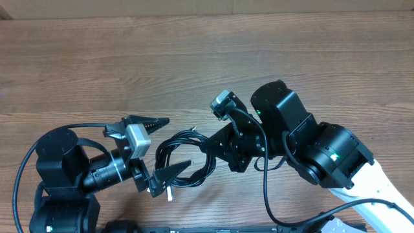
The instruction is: Untangle cables
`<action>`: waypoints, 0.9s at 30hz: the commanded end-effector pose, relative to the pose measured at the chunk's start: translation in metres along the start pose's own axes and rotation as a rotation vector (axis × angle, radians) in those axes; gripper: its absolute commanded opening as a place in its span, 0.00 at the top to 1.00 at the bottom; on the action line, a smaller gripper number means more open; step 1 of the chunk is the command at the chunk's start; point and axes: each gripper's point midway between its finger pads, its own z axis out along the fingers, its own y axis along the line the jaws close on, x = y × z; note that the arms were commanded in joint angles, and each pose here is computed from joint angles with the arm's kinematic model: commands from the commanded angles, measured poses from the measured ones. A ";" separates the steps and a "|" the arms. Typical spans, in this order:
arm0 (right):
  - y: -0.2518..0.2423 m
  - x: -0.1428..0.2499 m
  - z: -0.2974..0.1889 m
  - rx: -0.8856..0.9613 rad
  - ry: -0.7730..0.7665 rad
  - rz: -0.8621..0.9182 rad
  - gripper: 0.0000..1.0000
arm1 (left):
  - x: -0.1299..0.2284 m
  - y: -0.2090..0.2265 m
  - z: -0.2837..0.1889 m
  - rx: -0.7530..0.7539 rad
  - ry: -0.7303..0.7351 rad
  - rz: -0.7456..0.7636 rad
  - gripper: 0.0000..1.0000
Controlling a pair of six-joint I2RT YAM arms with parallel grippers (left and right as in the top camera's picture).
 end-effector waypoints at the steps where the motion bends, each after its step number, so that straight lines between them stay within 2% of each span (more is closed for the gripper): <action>1: 0.020 -0.009 -0.013 -0.058 -0.038 -0.026 0.96 | 0.000 0.014 -0.002 -0.093 0.012 0.024 0.00; 6: 0.021 -0.010 -0.015 -0.057 -0.044 -0.030 0.96 | 0.005 0.033 -0.005 -0.203 0.037 0.014 0.00; 10: 0.020 -0.010 -0.015 -0.054 -0.045 -0.052 0.96 | 0.010 0.029 -0.005 -0.185 0.053 -0.001 0.00; 11: 0.020 -0.010 -0.015 -0.055 -0.046 -0.052 0.96 | 0.011 0.028 -0.004 -0.174 0.056 0.008 0.05; 12: 0.020 -0.010 -0.015 -0.054 -0.046 -0.052 0.96 | 0.011 0.025 -0.004 -0.162 0.057 0.018 0.20; 13: 0.020 -0.010 -0.015 -0.055 -0.046 -0.052 0.96 | 0.011 0.025 -0.004 -0.158 0.056 0.023 0.45; 14: 0.020 -0.010 -0.015 -0.055 -0.046 -0.052 0.96 | 0.011 0.025 -0.004 -0.158 0.056 0.023 0.61; 16: 0.021 -0.011 -0.015 -0.056 -0.051 -0.056 0.96 | 0.011 0.025 -0.004 -0.157 0.056 0.019 0.54; 17: 0.021 -0.012 -0.015 -0.056 -0.055 -0.058 0.96 | 0.012 0.025 -0.004 -0.157 0.057 0.018 0.68; 18: 0.021 -0.013 -0.015 -0.057 -0.059 -0.061 0.96 | 0.012 0.025 -0.004 -0.158 0.057 0.014 0.95; 20: 0.022 -0.016 -0.016 -0.060 -0.071 -0.068 0.96 | 0.012 0.025 -0.004 -0.158 0.057 0.005 0.96; 22: 0.023 -0.019 -0.016 -0.062 -0.080 -0.073 0.96 | 0.013 0.024 -0.004 -0.157 0.059 0.001 0.59; 23: 0.023 -0.020 -0.016 -0.063 -0.084 -0.074 0.96 | 0.013 0.024 -0.004 -0.157 0.061 -0.001 0.51; 27: 0.024 -0.022 -0.016 -0.066 -0.095 -0.080 0.96 | 0.014 0.024 -0.004 -0.156 0.063 -0.004 0.29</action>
